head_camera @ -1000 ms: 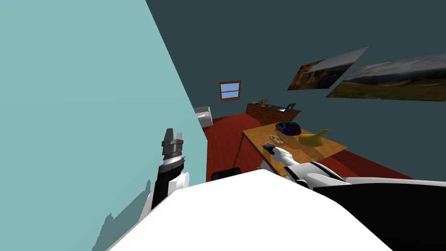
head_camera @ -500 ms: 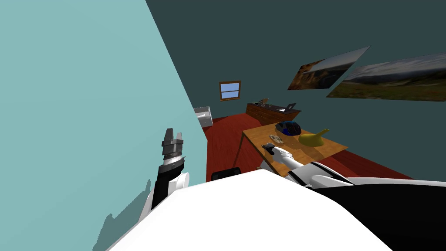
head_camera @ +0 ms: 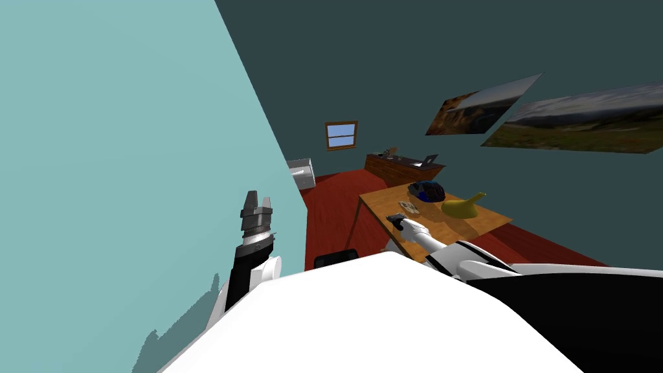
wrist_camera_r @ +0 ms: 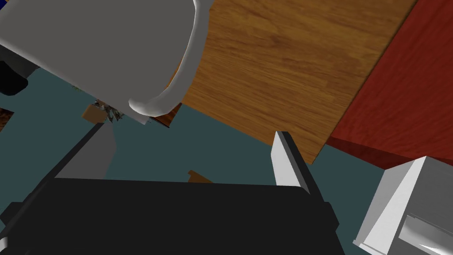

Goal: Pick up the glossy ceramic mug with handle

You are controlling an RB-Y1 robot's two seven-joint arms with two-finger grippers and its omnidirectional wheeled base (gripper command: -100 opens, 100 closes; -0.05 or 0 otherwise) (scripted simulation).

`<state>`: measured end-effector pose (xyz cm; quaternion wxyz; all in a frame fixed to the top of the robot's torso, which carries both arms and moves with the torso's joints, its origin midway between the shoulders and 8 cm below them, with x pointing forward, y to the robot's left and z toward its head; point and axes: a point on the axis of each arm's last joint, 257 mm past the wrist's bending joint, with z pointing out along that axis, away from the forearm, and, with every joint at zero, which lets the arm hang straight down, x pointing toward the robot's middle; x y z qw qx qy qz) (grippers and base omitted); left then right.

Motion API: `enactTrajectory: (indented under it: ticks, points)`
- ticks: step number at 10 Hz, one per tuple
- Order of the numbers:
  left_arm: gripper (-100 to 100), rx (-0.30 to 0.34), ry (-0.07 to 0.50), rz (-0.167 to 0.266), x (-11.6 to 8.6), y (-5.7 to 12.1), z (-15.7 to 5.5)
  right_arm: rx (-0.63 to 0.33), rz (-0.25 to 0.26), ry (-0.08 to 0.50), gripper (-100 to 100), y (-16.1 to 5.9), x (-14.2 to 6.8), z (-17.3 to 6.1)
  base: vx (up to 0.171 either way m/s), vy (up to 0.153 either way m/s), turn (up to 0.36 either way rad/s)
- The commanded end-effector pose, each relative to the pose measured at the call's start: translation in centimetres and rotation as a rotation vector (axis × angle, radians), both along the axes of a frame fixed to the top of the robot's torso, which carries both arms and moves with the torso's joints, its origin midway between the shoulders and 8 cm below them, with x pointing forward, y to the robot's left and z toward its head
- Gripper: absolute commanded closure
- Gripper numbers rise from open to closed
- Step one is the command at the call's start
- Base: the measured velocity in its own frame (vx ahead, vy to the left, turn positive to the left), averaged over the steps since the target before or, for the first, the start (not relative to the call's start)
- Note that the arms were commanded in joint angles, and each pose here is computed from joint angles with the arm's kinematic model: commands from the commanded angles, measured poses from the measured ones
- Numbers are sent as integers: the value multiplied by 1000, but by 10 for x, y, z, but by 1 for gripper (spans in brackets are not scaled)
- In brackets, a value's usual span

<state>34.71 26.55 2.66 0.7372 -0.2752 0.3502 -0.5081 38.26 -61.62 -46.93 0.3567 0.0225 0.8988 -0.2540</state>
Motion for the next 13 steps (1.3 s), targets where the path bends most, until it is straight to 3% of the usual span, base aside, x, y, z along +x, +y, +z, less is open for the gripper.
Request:
enactTrajectory:
  ticks: [1,2,3,7,8,9,12,13]
  points:
    - [0,0,0,0,0,0,0,-2,4,1,-100,11,2,-4,42,-117,-12]
    - [0,0,0,0,0,0,0,0,5,1,-100,8,2,-3,20,-47,5]
    - [0,0,0,0,0,0,0,-2,4,1,100,8,2,-3,4,-13,-10]
    - [0,0,0,0,0,0,0,-16,-7,-3,100,-2,2,4,1,-8,-11]
    - [0,0,0,0,0,0,0,-16,-7,-3,0,-2,2,4,0,0,0]
    - [0,0,0,0,0,0,0,-2,6,1,100,18,5,-7,9,-33,2]
    - [0,0,0,0,0,0,0,-2,6,1,100,18,5,-7,4,-15,8]
    - [0,0,0,0,0,0,0,-2,2,1,100,4,0,-2,-23,67,35]
